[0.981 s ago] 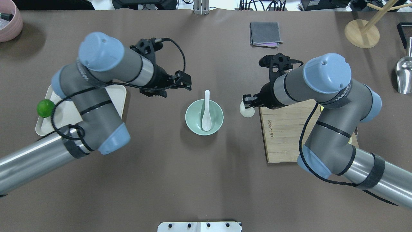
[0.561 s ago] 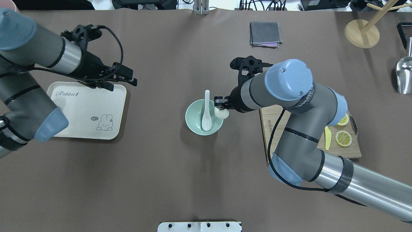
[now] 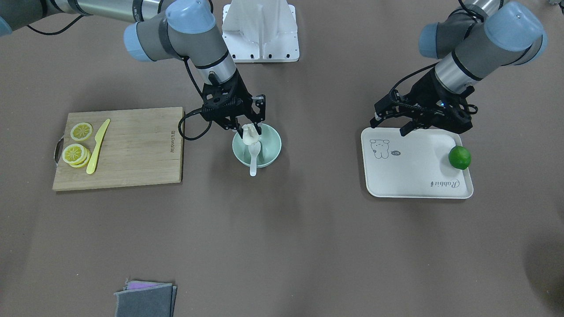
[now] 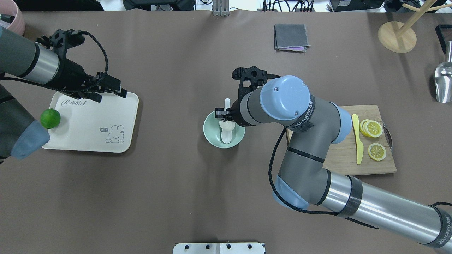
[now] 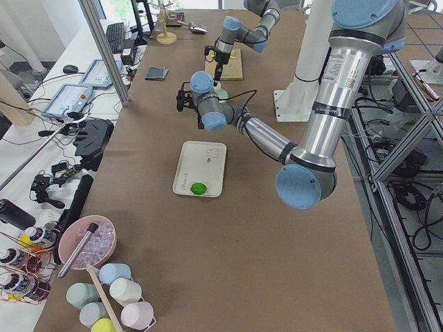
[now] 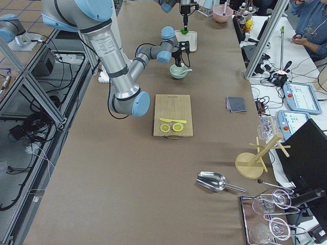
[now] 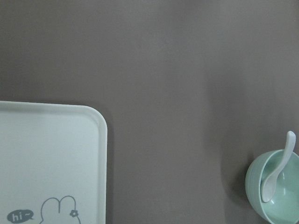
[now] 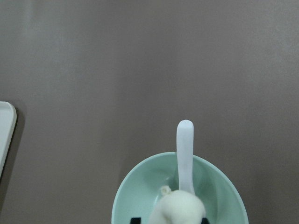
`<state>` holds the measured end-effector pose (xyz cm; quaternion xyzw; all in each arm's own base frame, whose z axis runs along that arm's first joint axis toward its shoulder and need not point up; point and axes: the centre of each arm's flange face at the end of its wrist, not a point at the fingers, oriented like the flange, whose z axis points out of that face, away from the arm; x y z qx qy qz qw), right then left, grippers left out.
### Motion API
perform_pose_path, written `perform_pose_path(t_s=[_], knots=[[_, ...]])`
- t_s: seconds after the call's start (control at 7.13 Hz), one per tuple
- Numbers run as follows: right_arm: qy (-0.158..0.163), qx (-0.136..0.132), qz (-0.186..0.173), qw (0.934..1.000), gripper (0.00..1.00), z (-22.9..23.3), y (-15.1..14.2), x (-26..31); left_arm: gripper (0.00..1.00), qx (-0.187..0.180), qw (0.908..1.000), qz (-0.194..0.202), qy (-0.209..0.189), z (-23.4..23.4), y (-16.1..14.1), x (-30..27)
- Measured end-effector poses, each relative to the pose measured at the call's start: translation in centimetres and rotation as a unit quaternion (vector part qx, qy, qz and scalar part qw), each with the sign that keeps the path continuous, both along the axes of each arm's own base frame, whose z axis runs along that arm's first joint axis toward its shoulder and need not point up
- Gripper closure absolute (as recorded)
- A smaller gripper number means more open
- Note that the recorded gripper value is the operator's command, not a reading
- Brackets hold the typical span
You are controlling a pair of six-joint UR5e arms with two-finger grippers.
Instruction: Put spoon and bun in bowl
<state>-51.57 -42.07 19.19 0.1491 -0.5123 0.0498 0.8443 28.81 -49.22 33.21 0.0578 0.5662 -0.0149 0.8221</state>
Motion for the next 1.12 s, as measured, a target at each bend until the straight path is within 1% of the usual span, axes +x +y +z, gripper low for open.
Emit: perform_pose_path(t_s=[0.28,0.56,0.7,0.84,0.98,1.12], knots=[[0.007,0.0,0.001,1.0,0.0,3.1,1.8,3.9,0.02,-0.009,0.9999,-0.005,-0.005,1.2,0.3,-1.2],[0.005,-0.003,0.001,1.0,0.0,3.7,2.4,5.4,0.02,-0.014,0.9998,-0.007,-0.009,2.0,0.4,-1.6],[0.004,-0.01,-0.001,0.9999,0.0,4.0,1.7,6.5,0.02,-0.015,0.9998,-0.008,-0.01,2.1,0.4,-1.8],[0.008,-0.022,-0.006,0.9997,0.0,5.4,0.1,8.9,0.02,-0.016,0.9997,-0.014,-0.011,2.3,0.1,-2.6],[0.022,-0.032,-0.016,0.9991,0.0,8.3,-2.2,12.8,0.02,-0.012,0.9995,-0.022,-0.017,3.3,-0.2,-4.2],[0.044,-0.028,-0.033,0.9981,0.0,12.3,-4.6,18.2,0.02,0.011,0.9992,-0.02,-0.034,5.7,-0.3,-6.6]])
